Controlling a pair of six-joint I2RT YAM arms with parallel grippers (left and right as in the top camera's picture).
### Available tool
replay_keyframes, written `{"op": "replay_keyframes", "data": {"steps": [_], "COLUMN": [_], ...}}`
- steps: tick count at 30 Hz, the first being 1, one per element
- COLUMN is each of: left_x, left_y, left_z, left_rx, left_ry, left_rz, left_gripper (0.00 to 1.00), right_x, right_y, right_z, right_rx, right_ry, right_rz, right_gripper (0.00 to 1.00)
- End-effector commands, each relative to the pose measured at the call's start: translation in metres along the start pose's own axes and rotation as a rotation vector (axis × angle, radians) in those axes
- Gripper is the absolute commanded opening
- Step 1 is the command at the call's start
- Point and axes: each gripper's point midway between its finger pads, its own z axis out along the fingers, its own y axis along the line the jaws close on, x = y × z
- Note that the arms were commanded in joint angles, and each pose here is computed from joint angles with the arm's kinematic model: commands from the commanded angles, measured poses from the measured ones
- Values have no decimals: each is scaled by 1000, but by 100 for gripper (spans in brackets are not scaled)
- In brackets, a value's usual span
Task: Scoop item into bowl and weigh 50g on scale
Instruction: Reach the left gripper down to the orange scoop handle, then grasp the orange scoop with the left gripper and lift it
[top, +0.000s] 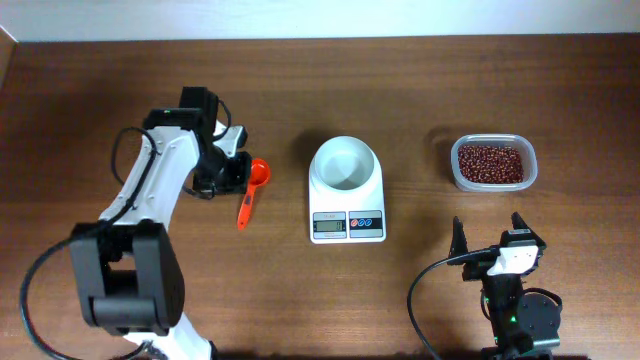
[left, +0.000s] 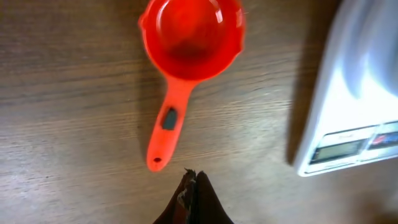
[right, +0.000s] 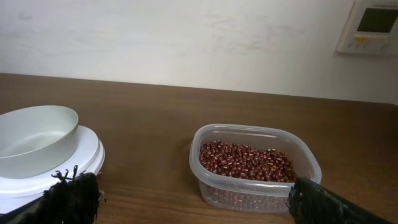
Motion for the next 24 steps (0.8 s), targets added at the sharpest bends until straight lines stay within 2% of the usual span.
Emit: {"op": "replay_keyframes", "data": {"steps": [1,3,5,6,7,8,9,11,14,17,19,21,23,24], "left_x": [12,7,-4,-9,-9,-8,-6,-7,-10,-11,-7,-4,-5,-8], "left_y": [19,18,14,13,13,14,13,4,11,11,15,17,17,17], "left_z": [20,30,40,44,47,47,49,51,48,50,61,69,76,78], "left_rx": [-153,-156,-151,-156,-179,-206,-227,-233,-326,-323,-322,-320,-308,-306], "left_ry": [29,-1,-59,-86,-93,-90,-85,-94,-111,-119,-124,-134,-157,-176], "left_rz": [-32,-14,11,25,38,47,60,92,111,111,97,98,89,90], "left_gripper": [0,0,13,13,22,35,38,39,38,38,43,44,59,99], "right_x": [3,3,3,3,3,3,3,3,3,3,3,3,3,3], "right_y": [2,2,2,2,2,2,2,2,2,2,2,2,2,2], "right_z": [0,0,0,0,0,0,0,0,0,0,0,0,0,0], "right_rx": [-6,-6,-6,-6,-6,-6,-6,-6,-6,-6,-6,-6,-6,-6], "right_ry": [5,5,5,5,5,5,5,5,5,5,5,5,5,5], "right_rz": [-5,-5,-5,-5,-5,-5,-5,-5,-5,-5,-5,-5,-5,-5], "right_gripper": [99,99,99,99,99,99,99,99,99,99,99,99,99,99]}}
